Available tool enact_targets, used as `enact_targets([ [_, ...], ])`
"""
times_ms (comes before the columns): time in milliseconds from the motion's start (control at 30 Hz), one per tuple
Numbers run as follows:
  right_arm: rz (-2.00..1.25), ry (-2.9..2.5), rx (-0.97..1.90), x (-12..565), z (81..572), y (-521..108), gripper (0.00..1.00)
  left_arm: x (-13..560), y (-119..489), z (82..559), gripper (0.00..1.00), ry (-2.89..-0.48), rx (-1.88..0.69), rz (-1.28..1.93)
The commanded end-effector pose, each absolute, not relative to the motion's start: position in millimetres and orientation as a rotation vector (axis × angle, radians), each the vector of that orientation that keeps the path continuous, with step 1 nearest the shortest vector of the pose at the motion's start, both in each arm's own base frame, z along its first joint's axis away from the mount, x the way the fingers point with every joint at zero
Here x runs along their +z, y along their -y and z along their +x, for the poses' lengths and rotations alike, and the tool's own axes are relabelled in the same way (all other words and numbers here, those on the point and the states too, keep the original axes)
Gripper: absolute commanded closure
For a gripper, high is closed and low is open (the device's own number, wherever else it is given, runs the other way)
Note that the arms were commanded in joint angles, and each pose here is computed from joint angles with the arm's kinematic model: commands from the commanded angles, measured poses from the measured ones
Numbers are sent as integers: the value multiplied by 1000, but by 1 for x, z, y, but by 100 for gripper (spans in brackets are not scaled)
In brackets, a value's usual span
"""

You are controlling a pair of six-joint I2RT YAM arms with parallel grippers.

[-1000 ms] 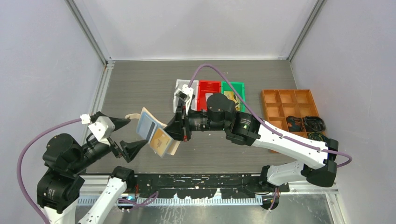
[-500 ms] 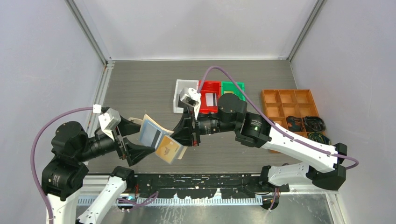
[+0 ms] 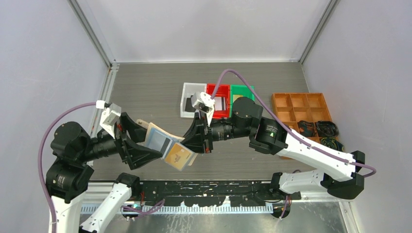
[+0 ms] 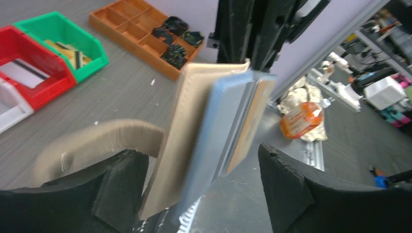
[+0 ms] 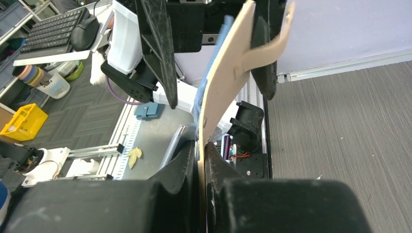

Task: Take the credit cards out of the card holder
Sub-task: Remove the credit card from the card holder.

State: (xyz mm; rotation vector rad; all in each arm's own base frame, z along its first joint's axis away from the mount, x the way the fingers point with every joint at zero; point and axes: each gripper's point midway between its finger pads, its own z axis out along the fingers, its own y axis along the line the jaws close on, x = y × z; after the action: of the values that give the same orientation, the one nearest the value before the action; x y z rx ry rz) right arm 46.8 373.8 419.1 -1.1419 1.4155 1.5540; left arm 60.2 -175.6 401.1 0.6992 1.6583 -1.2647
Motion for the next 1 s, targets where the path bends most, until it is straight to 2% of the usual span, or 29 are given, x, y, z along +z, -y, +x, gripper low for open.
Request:
enact_targets([
  [0,-1122,-1308,1558,441,45,-366,99,430,183,51,25,-1561,-1378,734],
  [133,-1113,-1301,1555,443,45,-365,99,428,182,57,60,-1561,-1347,721],
  [200,-1108,-1297,1555,444,45,-364,99,428,182,59,69,-1557,-1330,710],
  [267,-1093,-1298,1547,445,47,-362,98,428,181,60,71,-1556,-1326,706],
  [333,-1071,-1302,1536,447,50,-361,91,428,181,62,75,-1557,-1318,699],
  [367,-1060,-1304,1528,448,51,-360,84,429,181,64,81,-1556,-1309,690],
  [467,-997,-1353,1467,447,64,-357,55,428,178,73,93,-1563,-1255,654],
  [533,-929,-1410,1384,445,79,-349,42,427,175,78,96,-1576,-1214,636],
  [667,-700,-1470,1204,456,116,-316,30,412,170,91,100,-1638,-1139,595],
  [833,-431,-1449,1124,482,139,-272,26,386,152,128,100,-1747,-919,514],
  [967,-424,-1488,1206,482,133,-285,29,377,138,146,100,-1760,-760,520],
])
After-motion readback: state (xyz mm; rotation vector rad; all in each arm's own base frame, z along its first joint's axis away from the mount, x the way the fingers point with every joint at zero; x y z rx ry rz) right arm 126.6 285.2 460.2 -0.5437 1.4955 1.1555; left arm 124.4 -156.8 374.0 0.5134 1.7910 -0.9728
